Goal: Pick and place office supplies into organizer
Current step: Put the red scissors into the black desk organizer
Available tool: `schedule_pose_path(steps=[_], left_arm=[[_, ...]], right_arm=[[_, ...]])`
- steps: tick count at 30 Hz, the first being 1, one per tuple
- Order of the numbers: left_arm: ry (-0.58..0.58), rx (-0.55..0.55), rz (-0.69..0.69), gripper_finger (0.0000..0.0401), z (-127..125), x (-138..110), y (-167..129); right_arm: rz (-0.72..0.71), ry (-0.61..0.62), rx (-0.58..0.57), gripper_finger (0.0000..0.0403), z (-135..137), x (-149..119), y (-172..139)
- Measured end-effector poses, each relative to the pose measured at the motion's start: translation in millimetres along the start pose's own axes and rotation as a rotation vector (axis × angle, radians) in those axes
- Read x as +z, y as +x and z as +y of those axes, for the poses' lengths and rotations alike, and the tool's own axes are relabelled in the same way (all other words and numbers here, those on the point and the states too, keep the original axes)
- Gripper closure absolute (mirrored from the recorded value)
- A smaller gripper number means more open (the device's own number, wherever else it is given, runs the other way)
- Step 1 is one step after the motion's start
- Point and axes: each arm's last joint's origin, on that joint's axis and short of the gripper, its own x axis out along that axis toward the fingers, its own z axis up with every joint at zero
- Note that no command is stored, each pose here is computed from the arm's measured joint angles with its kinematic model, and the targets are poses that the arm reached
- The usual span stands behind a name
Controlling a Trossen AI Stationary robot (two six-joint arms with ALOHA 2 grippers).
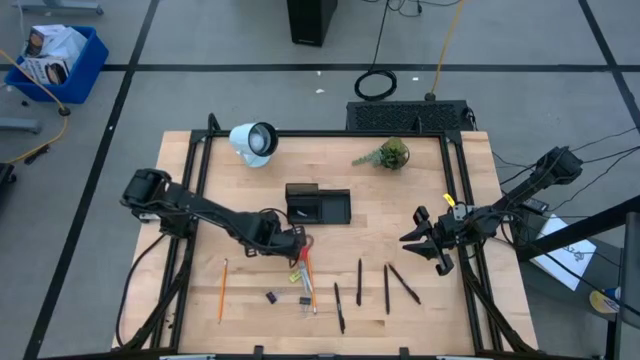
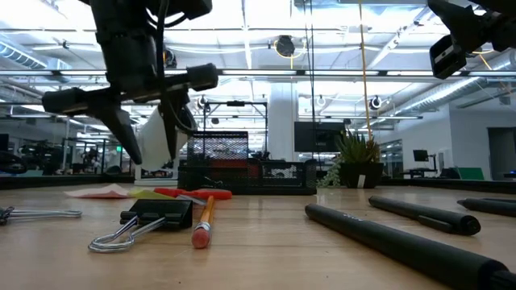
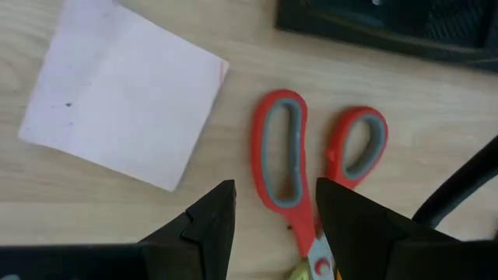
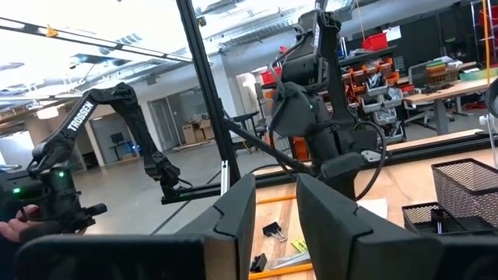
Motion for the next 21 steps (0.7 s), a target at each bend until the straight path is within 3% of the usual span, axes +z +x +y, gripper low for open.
schedule_pose_path(steps=[21], left_arm=[[-0.012,0.095,0.005,0.0217,-3,1,38]], right_arm=[[0.010,-0.004,-0.002,0.0314,0,-1,0]])
